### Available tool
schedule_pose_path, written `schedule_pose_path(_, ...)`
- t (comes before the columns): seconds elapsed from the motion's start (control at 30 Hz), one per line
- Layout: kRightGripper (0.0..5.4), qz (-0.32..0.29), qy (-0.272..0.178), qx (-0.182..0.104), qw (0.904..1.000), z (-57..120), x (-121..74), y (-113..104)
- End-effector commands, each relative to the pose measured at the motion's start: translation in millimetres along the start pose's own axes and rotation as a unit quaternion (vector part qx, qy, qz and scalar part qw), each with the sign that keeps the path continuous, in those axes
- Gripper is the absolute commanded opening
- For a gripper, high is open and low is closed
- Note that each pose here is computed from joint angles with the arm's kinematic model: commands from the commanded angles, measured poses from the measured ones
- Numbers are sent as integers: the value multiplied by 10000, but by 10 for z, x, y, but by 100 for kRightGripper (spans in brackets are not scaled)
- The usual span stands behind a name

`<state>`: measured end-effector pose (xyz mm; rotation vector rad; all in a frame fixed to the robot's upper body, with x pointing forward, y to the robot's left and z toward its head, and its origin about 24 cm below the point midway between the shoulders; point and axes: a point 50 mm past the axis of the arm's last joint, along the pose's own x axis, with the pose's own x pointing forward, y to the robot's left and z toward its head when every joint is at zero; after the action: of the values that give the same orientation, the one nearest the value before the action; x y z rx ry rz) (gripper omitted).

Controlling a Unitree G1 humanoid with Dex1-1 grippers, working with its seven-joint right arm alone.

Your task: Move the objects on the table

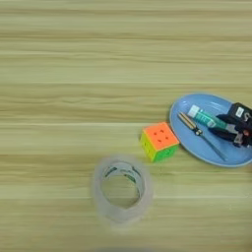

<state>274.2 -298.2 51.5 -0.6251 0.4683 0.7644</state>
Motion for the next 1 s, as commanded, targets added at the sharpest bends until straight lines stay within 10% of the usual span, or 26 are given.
schedule_pose_path(0.03, 217, -479, -232, -398, 9978, 233, -108, -259)
schedule_pose_path(0.8, 456, -718, -1448, -667, 9846, 788, -321, -303)
schedule_pose_path(1.0, 508, -679, -2062, -326, 9756, 989, -382, -159)
